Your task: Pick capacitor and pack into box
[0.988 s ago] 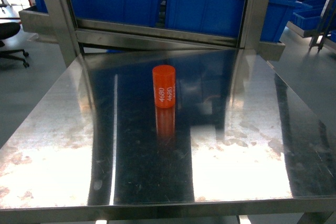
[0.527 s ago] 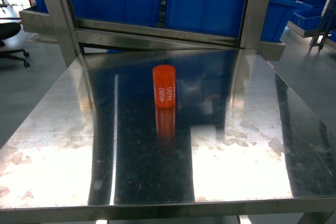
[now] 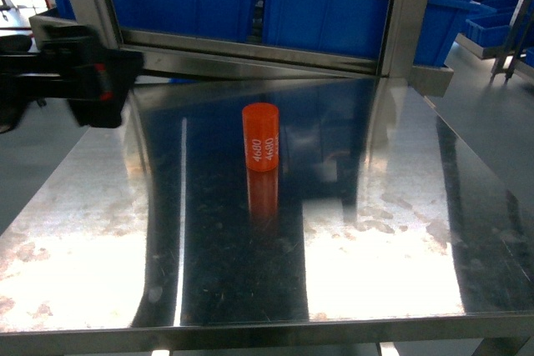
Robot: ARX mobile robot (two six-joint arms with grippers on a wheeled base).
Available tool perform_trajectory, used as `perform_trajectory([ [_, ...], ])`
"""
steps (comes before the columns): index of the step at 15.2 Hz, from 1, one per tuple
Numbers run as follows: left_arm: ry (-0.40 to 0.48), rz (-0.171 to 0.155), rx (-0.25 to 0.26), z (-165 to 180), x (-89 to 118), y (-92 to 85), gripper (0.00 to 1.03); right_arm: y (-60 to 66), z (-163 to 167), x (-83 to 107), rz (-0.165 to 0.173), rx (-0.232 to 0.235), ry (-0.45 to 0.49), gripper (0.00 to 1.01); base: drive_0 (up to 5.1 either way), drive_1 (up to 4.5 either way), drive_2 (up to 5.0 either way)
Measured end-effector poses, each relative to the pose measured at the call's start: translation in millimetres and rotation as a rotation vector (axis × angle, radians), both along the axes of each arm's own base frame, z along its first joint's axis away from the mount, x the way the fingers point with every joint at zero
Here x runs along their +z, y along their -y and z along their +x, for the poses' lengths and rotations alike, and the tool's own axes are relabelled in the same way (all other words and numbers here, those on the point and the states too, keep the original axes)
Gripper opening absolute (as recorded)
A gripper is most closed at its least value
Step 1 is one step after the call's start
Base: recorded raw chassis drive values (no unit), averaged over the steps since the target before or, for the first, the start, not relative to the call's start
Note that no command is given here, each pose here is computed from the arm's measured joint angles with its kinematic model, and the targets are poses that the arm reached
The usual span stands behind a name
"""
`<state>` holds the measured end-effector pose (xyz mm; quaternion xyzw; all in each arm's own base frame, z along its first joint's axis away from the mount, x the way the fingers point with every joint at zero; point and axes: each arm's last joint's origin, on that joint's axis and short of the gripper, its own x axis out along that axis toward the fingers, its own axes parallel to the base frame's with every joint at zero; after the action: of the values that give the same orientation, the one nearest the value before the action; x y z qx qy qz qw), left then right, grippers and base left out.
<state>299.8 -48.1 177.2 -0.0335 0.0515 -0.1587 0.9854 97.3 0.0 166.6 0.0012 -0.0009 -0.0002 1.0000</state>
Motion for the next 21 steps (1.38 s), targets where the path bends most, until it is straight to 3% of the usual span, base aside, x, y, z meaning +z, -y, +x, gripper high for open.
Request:
perform_trajectory([
  [3, 0.002, -0.004, -0.083, 42.2, -2.6, 47.2, 0.98, 0.0, 0.0, 0.0, 0.0, 0.0, 0.0, 0.98, 0.0, 0.0, 0.0],
  [5, -0.038, 0.009, -0.118, 65.2, -17.6, 73.7, 0.98, 0.0, 0.0, 0.0, 0.0, 0.0, 0.0, 0.98, 0.0, 0.0, 0.0],
  [10, -0.073, 0.023, -0.129, 101.2, -37.2, 98.9, 0.98, 0.0, 0.0, 0.0, 0.0, 0.0, 0.0, 0.98, 0.0, 0.0, 0.0],
  [11, -0.119, 0.038, -0.132, 116.6, -58.8, 108.1, 0.98, 0.0, 0.0, 0.0, 0.0, 0.0, 0.0, 0.98, 0.0, 0.0, 0.0],
  [12, -0.187, 0.066, -0.1, 136.9, -91.9, 117.4, 0.98, 0.0, 0.0, 0.0, 0.0, 0.0, 0.0, 0.98, 0.0, 0.0, 0.0],
  [13, -0.215, 0.077, -0.091, 148.5, -104.0, 122.0, 0.98, 0.0, 0.0, 0.0, 0.0, 0.0, 0.0, 0.98, 0.0, 0.0, 0.0],
  [16, -0.226, 0.082, -0.082, 152.9, -106.0, 123.4, 0.76, 0.0, 0.0, 0.0, 0.0, 0.0, 0.0, 0.98, 0.0, 0.0, 0.0],
  [20, -0.232, 0.084, -0.083, 152.7, -106.5, 123.4, 0.64, 0.0, 0.0, 0.0, 0.0, 0.0, 0.0, 0.98, 0.0, 0.0, 0.0],
  [21, -0.234, 0.084, -0.085, 152.5, -106.8, 123.4, 0.56, 0.0, 0.0, 0.0, 0.0, 0.0, 0.0, 0.98, 0.0, 0.0, 0.0],
])
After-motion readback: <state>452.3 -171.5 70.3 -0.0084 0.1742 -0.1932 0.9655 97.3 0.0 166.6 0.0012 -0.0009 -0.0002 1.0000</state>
